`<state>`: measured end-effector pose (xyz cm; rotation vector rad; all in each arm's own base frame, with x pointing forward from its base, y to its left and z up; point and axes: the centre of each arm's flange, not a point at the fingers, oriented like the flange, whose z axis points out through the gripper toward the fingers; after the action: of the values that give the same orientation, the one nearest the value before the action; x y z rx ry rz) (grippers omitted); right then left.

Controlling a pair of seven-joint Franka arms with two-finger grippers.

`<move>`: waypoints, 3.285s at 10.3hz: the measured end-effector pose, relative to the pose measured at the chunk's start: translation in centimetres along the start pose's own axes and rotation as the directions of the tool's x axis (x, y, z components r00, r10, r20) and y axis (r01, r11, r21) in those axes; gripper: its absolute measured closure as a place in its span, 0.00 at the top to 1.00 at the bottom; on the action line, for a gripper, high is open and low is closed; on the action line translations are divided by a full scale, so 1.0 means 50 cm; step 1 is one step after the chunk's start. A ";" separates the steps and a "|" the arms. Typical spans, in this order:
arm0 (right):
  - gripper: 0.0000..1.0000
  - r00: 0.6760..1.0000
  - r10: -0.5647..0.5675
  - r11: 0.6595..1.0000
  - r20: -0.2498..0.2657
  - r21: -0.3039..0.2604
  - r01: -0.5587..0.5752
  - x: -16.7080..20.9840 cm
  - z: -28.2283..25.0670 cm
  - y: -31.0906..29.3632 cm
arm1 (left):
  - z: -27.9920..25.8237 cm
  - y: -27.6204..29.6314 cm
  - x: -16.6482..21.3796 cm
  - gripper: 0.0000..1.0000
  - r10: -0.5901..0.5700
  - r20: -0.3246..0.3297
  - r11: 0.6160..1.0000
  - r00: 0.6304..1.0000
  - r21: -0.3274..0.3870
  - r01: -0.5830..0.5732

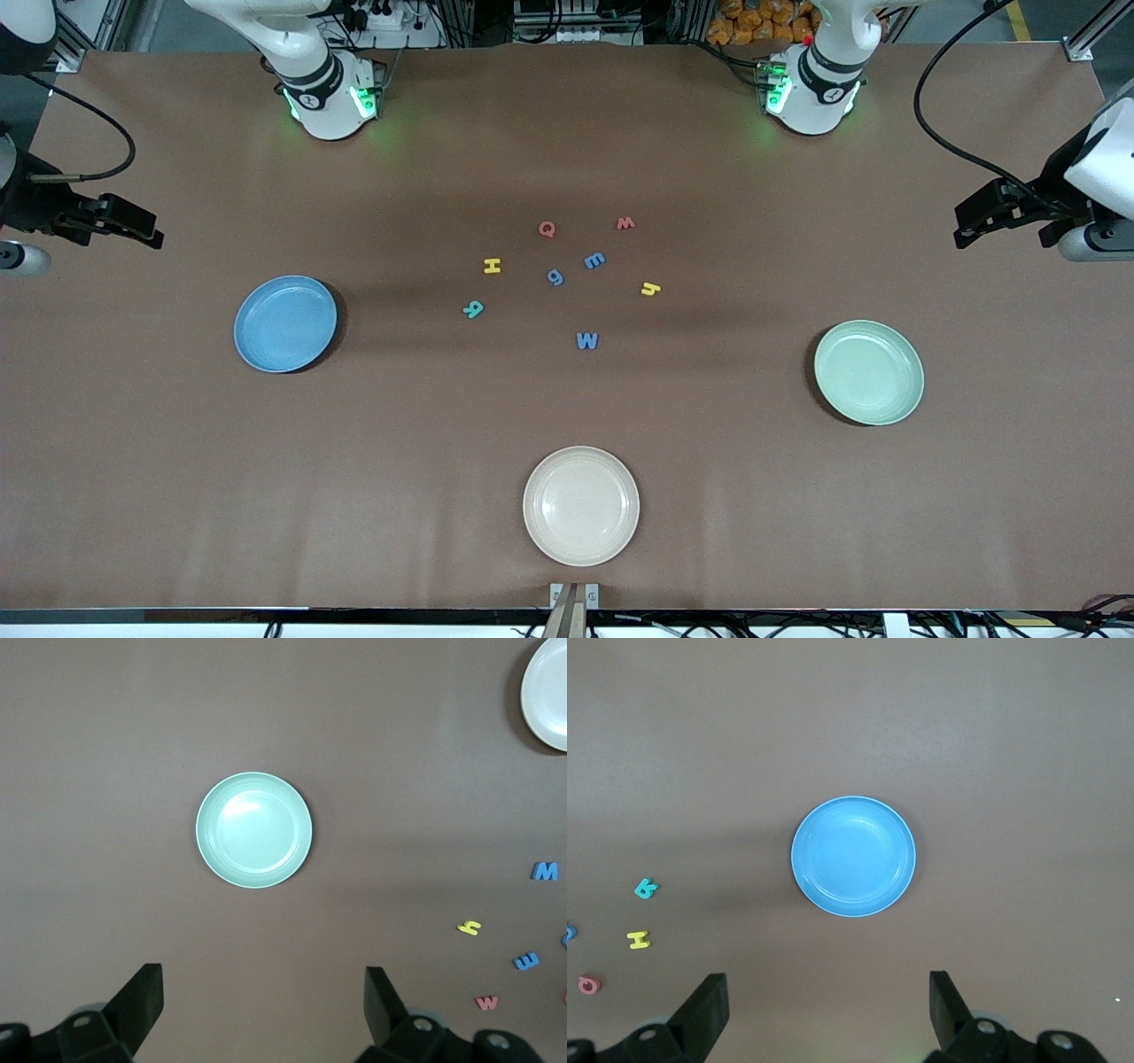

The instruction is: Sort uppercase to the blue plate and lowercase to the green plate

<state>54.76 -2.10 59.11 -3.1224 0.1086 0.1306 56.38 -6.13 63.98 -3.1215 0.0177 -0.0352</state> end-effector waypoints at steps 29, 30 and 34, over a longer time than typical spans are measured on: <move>0.99 0.995 -0.014 0.993 0.095 0.118 0.002 0.116 0.502 -0.483 | 0.812 0.701 -0.243 1.00 0.214 0.099 0.976 0.972 0.017 -0.217; 0.98 0.996 -0.017 0.997 0.090 0.076 0.011 0.096 0.532 -0.539 | 0.833 0.699 -0.257 1.00 0.223 0.089 0.974 0.971 0.025 -0.226; 0.98 0.995 0.031 0.999 0.093 0.028 -0.034 0.006 0.636 -0.693 | 0.876 0.696 -0.276 0.96 0.206 0.096 0.977 0.974 0.030 -0.210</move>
<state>54.82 32.97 27.81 -3.0794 0.1585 0.2707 43.18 -39.89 19.18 -3.0589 0.3380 0.1105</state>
